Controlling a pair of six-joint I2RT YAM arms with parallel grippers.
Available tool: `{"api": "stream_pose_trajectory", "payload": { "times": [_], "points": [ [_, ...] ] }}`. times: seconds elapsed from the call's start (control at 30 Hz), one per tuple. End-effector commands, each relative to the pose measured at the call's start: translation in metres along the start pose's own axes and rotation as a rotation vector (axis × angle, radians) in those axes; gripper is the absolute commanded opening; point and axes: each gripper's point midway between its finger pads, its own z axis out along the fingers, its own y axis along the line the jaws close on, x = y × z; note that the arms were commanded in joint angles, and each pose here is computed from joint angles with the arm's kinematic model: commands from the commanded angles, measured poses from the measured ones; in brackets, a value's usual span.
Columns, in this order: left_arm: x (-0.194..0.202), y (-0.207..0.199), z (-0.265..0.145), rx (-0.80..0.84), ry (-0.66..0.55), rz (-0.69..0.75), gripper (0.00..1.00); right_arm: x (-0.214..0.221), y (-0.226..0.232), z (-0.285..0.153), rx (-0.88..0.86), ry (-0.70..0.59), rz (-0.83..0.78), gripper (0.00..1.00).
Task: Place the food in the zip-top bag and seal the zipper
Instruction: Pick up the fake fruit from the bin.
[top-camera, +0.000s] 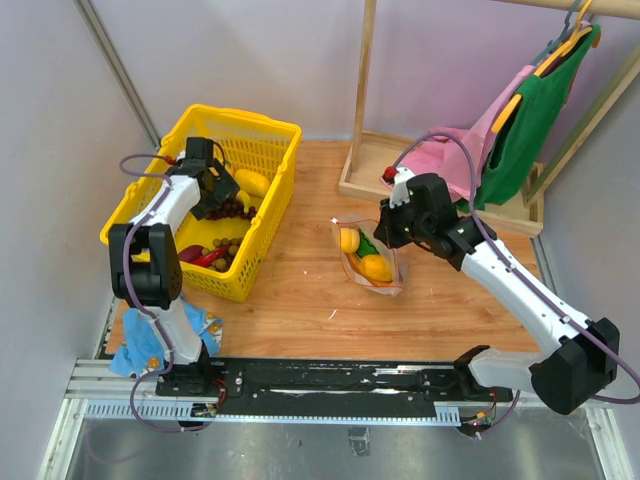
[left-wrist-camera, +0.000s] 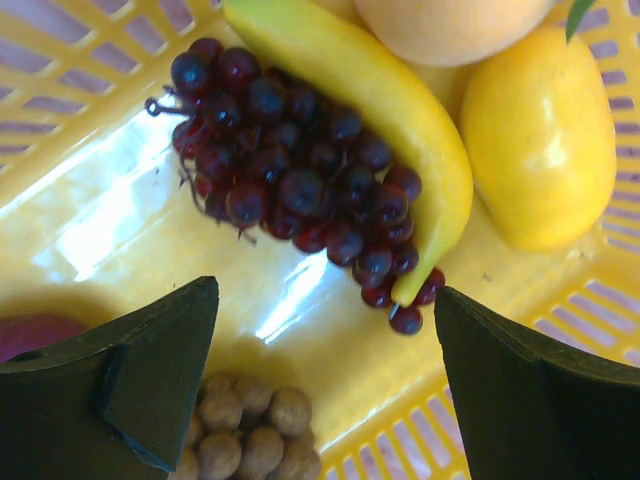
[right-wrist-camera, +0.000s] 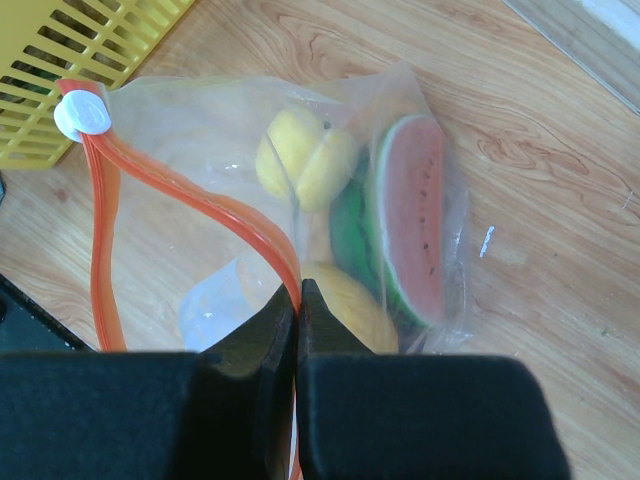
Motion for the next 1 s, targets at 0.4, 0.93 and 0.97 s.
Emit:
{"api": "stream_pose_trajectory", "payload": {
  "times": [0.4,0.93,0.97],
  "points": [
    [0.006,0.018,0.088,-0.133,0.018,-0.061,0.78,-0.007,-0.005,0.002,0.011,-0.017,-0.008,0.02],
    [-0.014,0.009,0.031,-0.033,-0.030,0.020,0.13,-0.005,-0.002,-0.001,0.000,-0.019,0.008,0.02],
    [-0.016,0.008,0.026,-0.025,-0.032,0.027,0.09,-0.006,-0.002,-0.001,-0.001,-0.020,0.010,0.02]
  ]
}}
